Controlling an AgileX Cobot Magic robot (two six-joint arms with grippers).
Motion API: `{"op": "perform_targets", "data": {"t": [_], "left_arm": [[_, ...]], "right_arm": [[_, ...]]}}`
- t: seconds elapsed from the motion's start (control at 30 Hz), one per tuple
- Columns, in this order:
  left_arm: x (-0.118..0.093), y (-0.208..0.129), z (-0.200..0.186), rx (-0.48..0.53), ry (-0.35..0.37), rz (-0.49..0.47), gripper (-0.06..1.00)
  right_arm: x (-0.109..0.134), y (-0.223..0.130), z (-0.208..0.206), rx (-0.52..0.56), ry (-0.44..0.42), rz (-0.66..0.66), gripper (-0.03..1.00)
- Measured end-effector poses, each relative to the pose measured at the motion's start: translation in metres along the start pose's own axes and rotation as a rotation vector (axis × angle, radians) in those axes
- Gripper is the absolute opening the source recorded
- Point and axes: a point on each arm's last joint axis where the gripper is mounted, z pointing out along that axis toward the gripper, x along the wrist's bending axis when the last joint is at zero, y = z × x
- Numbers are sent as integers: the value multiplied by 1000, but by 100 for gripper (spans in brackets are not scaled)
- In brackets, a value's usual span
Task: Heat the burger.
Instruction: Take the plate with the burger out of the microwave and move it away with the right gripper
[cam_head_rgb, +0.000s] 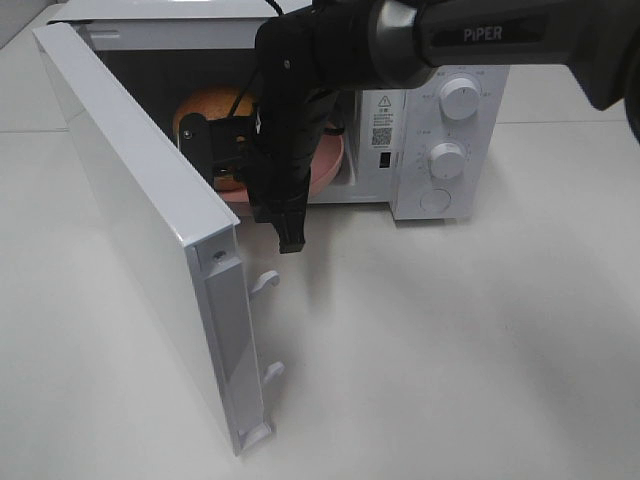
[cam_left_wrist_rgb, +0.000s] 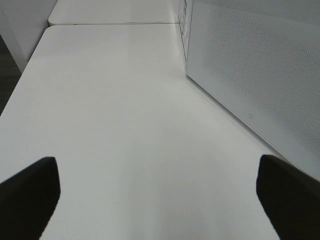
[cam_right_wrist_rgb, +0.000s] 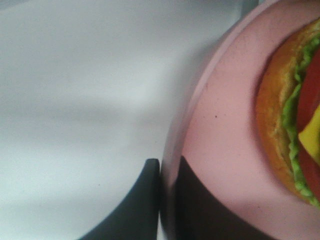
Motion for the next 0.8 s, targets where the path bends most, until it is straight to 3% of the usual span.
{"op": "perform_targets", "data": {"t": [0.57, 0.8], "left_arm": [[0, 0, 0, 0, 0, 0, 99], [0, 0, 0, 0, 0, 0, 99]], "right_arm": [[15, -14, -27, 26, 22, -70, 0], [33, -23, -45, 4, -41, -132, 0]]}}
